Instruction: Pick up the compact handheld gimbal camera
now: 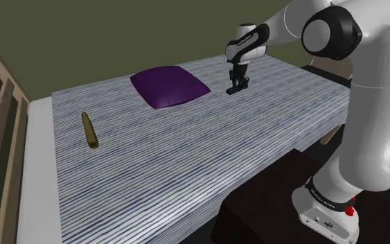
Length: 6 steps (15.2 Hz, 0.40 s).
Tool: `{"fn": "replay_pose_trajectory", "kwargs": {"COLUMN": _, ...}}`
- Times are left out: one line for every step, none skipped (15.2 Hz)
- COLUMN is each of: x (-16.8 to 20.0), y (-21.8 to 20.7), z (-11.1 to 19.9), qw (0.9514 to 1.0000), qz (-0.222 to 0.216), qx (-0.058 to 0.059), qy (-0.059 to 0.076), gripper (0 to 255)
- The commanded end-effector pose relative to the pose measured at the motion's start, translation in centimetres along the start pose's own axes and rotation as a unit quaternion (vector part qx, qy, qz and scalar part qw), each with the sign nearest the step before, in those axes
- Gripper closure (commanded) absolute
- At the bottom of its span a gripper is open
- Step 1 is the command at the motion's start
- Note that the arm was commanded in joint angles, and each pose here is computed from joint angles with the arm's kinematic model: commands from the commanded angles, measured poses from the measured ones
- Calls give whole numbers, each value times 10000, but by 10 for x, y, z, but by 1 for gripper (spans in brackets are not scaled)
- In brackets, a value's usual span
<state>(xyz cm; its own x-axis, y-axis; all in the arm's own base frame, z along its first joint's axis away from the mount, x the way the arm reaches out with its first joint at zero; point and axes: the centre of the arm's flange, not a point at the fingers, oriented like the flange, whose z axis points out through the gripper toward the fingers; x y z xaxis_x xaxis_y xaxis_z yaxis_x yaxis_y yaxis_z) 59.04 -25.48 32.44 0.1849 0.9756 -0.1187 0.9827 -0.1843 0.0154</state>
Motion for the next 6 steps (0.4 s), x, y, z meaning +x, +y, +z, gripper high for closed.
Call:
{"fn": "replay_pose_trajectory", "kwargs": {"x": -1, "y": 1, "z": -11, "qw": 10000, "qz": 1, "qx": 1, "qy": 1, "gripper": 255}}
{"fn": "replay_pose_trajectory", "kwargs": {"x": -2, "y": 1, "z": -16, "qw": 10000, "qz": 1, "qx": 1, "qy": 1, "gripper": 255}}
{"fn": "replay_pose_trajectory", "kwargs": {"x": -2, "y": 1, "z": -21, "qw": 10000, "qz": 1, "qx": 1, "qy": 1, "gripper": 255}}
{"fn": "replay_pose_trajectory", "kwargs": {"x": -3, "y": 1, "z": -27, "qw": 10000, "qz": 1, "qx": 1, "qy": 1, "gripper": 255}}
{"fn": "replay_pose_trajectory", "kwargs": {"x": -3, "y": 1, "z": -27, "qw": 10000, "qz": 1, "qx": 1, "qy": 0, "gripper": 255}}
{"fn": "replay_pose_trajectory", "kwargs": {"x": -3, "y": 1, "z": -27, "qw": 10000, "qz": 1, "qx": 1, "qy": 0, "gripper": 255}}
